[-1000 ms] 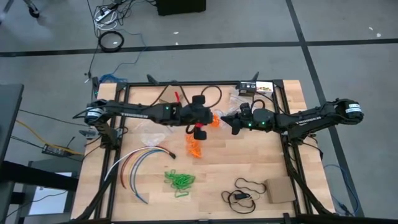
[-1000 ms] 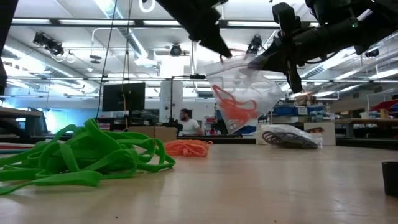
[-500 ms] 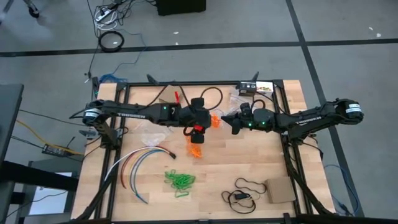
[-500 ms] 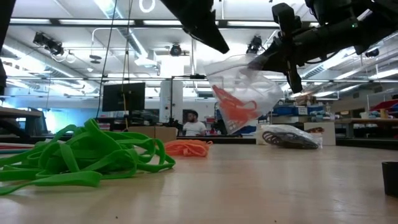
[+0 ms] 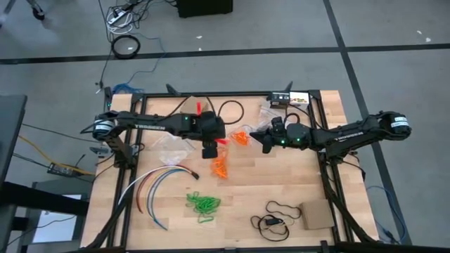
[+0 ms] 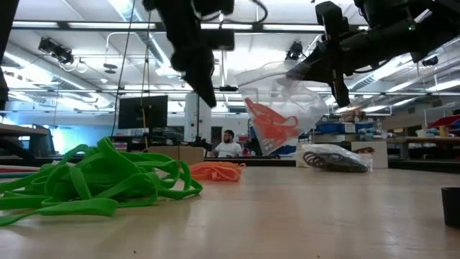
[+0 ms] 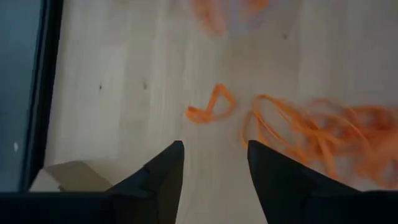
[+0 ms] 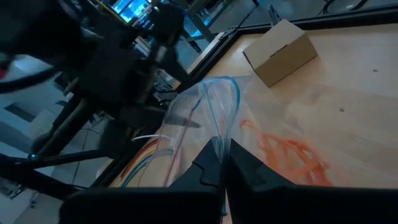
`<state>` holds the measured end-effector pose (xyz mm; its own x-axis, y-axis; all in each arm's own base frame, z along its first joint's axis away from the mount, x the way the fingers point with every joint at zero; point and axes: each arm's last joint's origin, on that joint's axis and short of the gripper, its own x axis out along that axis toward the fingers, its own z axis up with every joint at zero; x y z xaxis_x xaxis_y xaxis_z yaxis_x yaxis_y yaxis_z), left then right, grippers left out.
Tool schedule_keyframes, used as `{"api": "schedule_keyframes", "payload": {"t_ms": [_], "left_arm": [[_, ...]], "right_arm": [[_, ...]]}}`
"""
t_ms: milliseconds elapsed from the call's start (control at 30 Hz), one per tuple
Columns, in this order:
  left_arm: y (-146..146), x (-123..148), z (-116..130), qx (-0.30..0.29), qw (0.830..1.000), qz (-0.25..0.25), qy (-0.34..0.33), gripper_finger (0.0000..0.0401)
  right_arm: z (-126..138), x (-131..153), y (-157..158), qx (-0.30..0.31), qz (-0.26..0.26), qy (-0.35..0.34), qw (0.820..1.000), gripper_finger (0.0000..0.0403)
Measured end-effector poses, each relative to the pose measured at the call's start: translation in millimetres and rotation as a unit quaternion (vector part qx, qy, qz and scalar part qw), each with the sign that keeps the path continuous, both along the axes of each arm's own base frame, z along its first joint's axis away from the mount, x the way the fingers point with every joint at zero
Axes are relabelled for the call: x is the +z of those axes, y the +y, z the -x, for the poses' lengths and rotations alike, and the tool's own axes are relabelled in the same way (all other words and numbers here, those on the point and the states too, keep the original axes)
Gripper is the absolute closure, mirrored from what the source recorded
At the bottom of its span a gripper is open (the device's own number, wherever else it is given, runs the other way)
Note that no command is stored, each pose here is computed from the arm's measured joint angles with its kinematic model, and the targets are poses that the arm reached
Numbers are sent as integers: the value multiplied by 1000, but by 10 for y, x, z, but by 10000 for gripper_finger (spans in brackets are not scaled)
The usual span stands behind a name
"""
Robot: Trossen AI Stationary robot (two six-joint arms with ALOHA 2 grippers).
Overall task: Sort rubber bands
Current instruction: Put the orange rubber band into the transparent zip bag
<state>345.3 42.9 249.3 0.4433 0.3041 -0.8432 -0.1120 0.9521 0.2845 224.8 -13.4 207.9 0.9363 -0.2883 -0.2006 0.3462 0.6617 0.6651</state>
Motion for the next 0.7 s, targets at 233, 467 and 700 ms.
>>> {"api": "schedule_keyframes", "payload": {"t_ms": [233,467,700], "left_arm": [[287,-618,66,49,988,83,-123,228],[589,-992,102,112,977,99,-154,229],[668,-1276,-48,98,976,141,-136,230]], "right_arm": [[0,1,3,7,5,2,1000,401],[-3,5,4,9,8,1,1000,400],[-2,2,5,11,11,3,1000,400]]}}
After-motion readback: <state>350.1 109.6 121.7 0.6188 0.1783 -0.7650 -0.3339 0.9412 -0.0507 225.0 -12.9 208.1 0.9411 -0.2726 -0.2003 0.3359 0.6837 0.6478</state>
